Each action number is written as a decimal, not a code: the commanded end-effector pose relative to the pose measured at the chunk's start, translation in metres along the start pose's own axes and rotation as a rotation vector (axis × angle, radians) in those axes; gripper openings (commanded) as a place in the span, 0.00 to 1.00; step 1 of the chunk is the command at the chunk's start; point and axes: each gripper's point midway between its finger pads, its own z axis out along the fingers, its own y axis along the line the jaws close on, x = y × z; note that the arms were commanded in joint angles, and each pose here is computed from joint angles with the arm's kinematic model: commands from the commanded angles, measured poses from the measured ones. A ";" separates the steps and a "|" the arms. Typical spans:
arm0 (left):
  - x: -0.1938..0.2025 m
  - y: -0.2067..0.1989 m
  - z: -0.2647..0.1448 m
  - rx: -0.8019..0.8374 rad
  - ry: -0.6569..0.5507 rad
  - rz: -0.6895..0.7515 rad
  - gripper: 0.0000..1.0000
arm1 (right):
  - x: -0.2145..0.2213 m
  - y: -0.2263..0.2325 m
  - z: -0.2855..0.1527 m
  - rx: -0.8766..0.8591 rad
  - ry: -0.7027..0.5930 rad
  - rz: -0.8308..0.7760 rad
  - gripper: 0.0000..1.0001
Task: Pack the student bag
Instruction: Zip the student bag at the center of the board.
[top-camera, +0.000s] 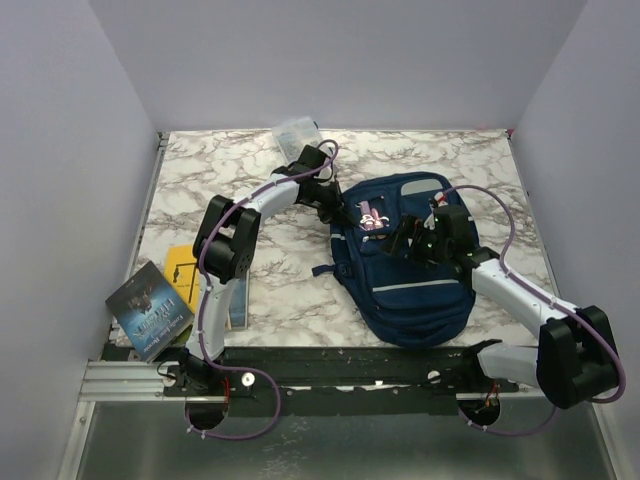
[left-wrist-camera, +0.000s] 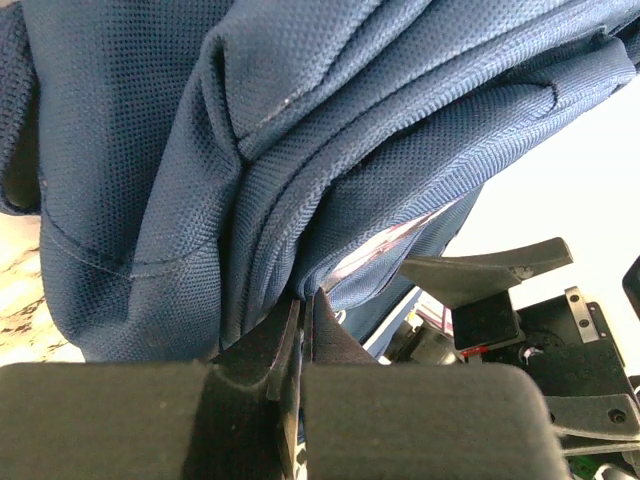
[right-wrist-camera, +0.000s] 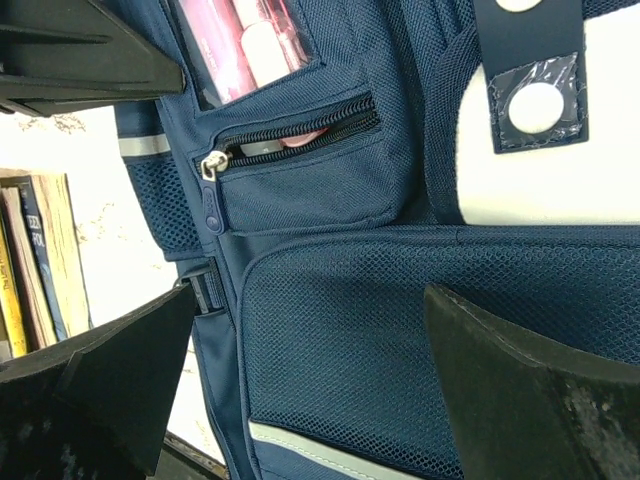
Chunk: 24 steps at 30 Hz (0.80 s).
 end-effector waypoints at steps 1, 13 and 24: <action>0.019 -0.002 0.001 0.028 0.106 -0.061 0.00 | -0.003 -0.011 -0.002 0.075 -0.018 -0.025 1.00; 0.020 -0.013 -0.009 0.035 0.080 -0.022 0.00 | -0.008 0.027 0.024 0.096 -0.067 -0.221 0.94; 0.023 -0.013 -0.010 0.039 0.090 -0.029 0.00 | -0.019 0.052 0.042 0.157 -0.156 -0.195 0.83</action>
